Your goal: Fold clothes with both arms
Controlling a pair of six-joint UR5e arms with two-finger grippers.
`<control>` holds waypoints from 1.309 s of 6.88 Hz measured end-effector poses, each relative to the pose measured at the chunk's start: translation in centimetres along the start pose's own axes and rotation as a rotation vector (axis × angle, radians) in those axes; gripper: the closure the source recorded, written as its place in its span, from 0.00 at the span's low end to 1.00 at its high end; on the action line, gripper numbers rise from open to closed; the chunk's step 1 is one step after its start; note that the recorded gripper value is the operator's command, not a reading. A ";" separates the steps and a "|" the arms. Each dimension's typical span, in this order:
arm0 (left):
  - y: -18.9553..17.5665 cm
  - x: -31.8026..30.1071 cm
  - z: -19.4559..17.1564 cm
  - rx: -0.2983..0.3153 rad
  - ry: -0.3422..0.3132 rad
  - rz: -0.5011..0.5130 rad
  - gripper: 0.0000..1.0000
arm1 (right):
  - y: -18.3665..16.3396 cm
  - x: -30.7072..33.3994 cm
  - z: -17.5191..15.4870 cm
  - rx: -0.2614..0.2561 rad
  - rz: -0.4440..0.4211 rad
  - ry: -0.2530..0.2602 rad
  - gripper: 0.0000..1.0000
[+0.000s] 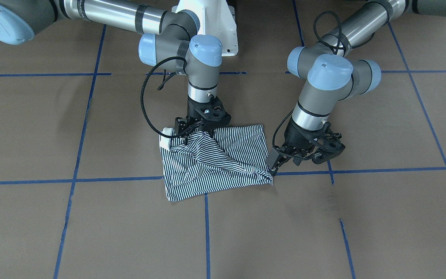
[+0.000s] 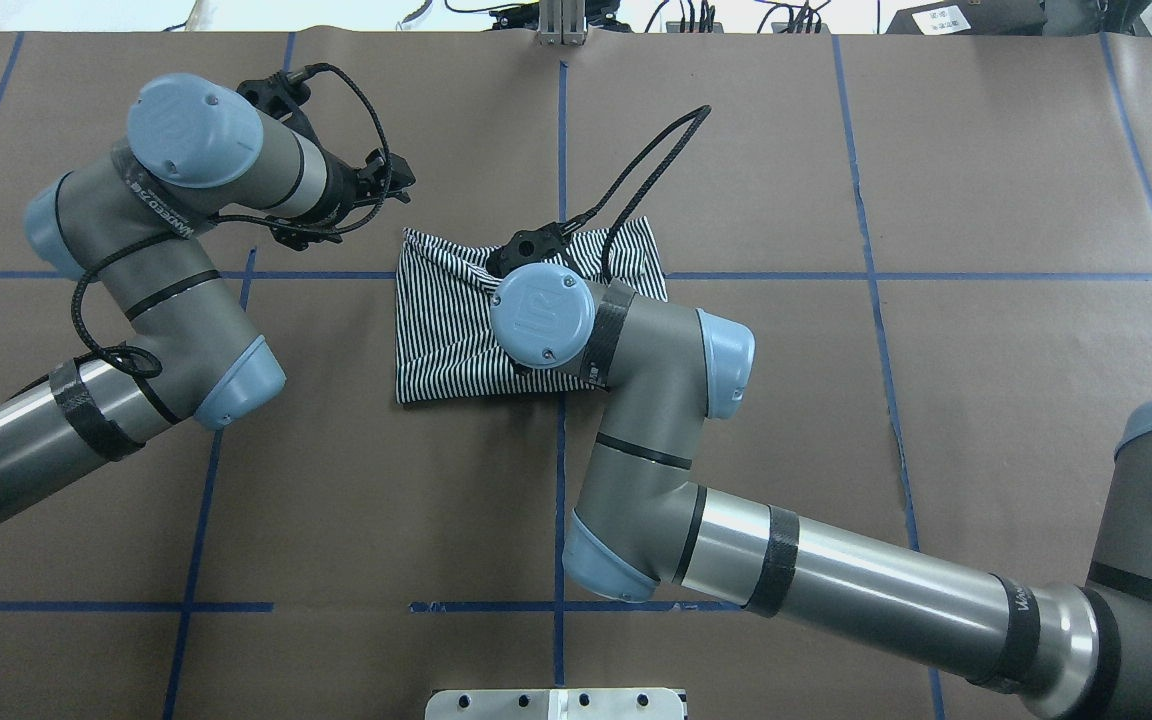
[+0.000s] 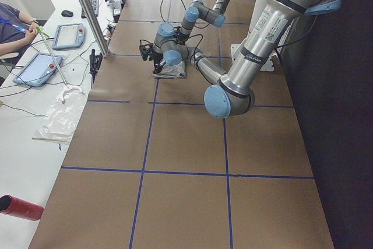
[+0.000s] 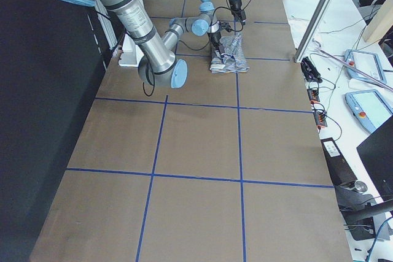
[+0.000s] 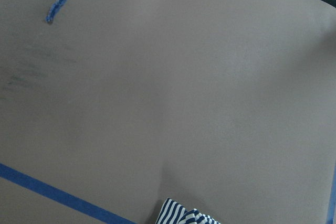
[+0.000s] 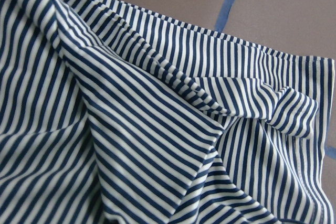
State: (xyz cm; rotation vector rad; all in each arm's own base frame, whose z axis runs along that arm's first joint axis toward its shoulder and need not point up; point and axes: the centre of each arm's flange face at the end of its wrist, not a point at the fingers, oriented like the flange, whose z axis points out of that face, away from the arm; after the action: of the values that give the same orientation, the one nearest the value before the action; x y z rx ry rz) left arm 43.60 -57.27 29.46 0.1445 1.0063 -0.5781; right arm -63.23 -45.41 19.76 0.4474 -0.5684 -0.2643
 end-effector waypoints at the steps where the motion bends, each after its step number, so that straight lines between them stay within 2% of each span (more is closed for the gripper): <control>1: 0.0 0.0 0.0 0.000 0.000 0.000 0.00 | -0.5 0.8 0.1 0.003 -0.005 0.008 0.10; 3: 0.1 0.1 0.0 -0.002 0.000 0.000 0.00 | -1.6 3.0 0.8 0.004 -0.021 0.033 0.09; 5: 0.2 0.1 0.0 -0.002 0.001 0.001 0.00 | -2.0 4.8 1.4 0.004 -0.032 0.045 0.01; 6: 0.2 0.1 0.0 -0.002 0.001 0.001 0.00 | -2.1 4.8 1.1 0.007 -0.028 0.034 0.01; 7: 0.1 0.1 0.0 -0.002 0.001 0.001 0.00 | -2.1 4.5 0.9 0.009 -0.022 0.002 0.01; 8: 0.1 0.0 0.0 -0.001 0.001 0.001 0.00 | -1.9 4.0 0.7 0.010 -0.008 -0.055 0.05; 9: 0.1 0.0 0.0 0.000 0.001 0.001 0.00 | -1.7 3.6 0.5 0.006 0.018 -0.102 0.25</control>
State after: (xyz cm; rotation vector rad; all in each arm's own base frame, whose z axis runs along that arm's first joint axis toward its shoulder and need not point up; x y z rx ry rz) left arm 43.66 -57.20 29.41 0.1451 1.0075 -0.5774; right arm -60.78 -48.32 20.95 0.4364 -0.6729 -0.2690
